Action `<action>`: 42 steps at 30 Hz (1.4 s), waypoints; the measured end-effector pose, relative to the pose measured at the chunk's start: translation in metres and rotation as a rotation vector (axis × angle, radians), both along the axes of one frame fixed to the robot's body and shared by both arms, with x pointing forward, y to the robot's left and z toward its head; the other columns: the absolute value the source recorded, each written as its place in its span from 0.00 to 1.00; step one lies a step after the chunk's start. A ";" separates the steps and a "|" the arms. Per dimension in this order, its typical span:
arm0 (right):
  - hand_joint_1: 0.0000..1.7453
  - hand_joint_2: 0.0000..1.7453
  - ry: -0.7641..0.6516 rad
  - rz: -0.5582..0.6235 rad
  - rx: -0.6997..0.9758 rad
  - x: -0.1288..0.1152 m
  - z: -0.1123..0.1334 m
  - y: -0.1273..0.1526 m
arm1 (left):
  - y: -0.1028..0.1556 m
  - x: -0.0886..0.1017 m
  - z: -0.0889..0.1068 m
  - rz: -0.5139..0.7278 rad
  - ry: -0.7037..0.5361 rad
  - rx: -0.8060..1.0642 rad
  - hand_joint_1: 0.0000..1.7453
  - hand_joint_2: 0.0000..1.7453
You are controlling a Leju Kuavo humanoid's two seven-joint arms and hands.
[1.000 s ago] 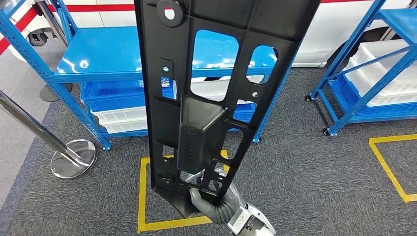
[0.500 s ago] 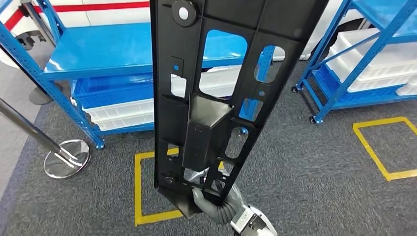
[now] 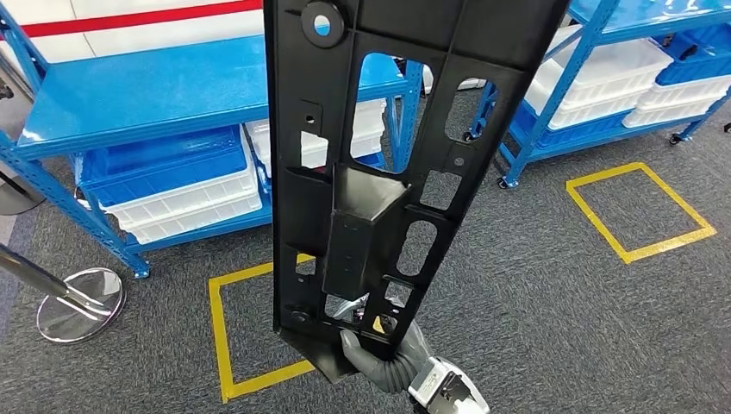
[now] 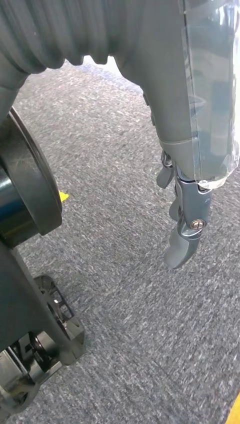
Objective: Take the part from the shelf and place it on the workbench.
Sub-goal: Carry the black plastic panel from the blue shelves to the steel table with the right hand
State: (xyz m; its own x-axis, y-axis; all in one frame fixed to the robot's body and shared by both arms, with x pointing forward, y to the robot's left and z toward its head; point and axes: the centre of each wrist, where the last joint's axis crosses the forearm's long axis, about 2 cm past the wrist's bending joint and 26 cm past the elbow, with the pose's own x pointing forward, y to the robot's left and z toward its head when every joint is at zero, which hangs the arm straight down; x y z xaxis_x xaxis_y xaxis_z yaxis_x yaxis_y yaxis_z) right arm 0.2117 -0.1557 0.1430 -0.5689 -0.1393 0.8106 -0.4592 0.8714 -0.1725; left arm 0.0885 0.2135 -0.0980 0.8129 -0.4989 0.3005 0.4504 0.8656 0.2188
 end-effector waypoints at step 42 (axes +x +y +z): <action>1.00 1.00 0.034 -0.097 0.079 -0.020 -0.018 -0.021 | 0.014 -0.003 -0.002 0.017 -0.034 0.026 0.00 1.00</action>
State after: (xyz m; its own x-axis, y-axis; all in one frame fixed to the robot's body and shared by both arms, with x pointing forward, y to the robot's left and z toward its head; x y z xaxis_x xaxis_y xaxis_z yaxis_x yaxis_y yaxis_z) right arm 0.1917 -0.1768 0.1255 -0.5548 -0.1487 0.8186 -0.3763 0.9224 -0.0875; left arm 0.0852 0.2275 -0.1004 0.8105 -0.4934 0.3156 0.4278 0.8668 0.2564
